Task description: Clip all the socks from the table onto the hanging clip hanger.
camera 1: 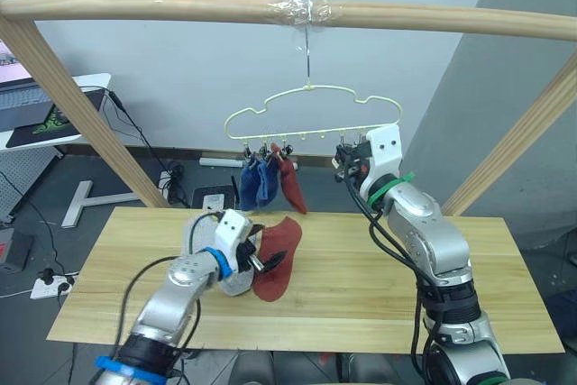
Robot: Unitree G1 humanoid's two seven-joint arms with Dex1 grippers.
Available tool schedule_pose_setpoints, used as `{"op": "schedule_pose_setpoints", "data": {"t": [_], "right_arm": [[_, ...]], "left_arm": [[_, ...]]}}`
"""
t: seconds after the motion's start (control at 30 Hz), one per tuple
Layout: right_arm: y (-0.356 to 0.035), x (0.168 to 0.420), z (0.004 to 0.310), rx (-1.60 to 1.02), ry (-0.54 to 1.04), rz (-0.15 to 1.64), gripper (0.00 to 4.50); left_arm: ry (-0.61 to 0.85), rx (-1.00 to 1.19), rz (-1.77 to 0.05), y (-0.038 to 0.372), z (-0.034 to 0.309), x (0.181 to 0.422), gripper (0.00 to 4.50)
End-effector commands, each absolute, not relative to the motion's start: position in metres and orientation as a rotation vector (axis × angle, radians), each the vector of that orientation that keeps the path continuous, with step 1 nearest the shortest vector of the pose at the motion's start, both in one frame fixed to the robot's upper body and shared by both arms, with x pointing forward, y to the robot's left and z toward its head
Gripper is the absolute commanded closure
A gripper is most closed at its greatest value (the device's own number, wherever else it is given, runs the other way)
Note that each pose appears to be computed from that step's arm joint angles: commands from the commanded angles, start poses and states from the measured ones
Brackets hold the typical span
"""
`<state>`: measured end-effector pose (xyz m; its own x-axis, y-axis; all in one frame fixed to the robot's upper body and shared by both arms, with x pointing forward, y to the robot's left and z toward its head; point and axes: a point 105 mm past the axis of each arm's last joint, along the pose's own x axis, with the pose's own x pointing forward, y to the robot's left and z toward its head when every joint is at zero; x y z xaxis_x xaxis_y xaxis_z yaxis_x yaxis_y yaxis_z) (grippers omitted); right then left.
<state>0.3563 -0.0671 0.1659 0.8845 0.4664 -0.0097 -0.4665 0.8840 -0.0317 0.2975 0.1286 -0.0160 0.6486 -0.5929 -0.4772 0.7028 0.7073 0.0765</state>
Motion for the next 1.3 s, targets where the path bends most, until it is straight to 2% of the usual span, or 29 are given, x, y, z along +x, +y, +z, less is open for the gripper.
{"op": "schedule_pose_setpoints", "data": {"t": [0.03,0.3,0.4,0.63,0.8,0.83,1.07,1.13,1.3], "right_arm": [[-0.064,0.352,0.183,-0.015,-0.05,0.491,4.47],[-0.06,0.348,0.184,0.003,-0.047,0.487,4.47],[-0.061,0.347,0.184,0.004,-0.045,0.483,4.5],[-0.067,0.349,0.185,0.001,-0.047,0.466,4.5],[-0.075,0.35,0.186,-0.009,-0.044,0.463,4.5],[-0.075,0.351,0.186,-0.01,-0.044,0.464,4.5],[-0.091,0.351,0.194,0.109,0.054,0.493,4.5],[-0.094,0.349,0.195,0.171,0.101,0.495,4.5],[-0.1,0.341,0.192,0.336,0.248,0.534,4.5]], "left_arm": [[0.396,0.321,-0.741,0.117,-0.017,0.311,0.0],[0.493,0.392,-0.68,0.12,-0.042,0.326,0.0],[0.565,0.372,-0.727,0.119,-0.054,0.316,0.51],[0.615,0.274,-0.762,0.113,-0.057,0.307,2.68],[0.56,0.233,-0.847,0.095,-0.044,0.303,4.02],[0.553,0.233,-0.855,0.094,-0.042,0.302,4.43],[0.317,0.002,-1.025,0.047,0.02,0.296,4.47],[0.286,-0.054,-1.04,0.041,0.032,0.295,4.47],[0.093,-0.244,-1.003,0.03,0.089,0.307,4.47]]}}
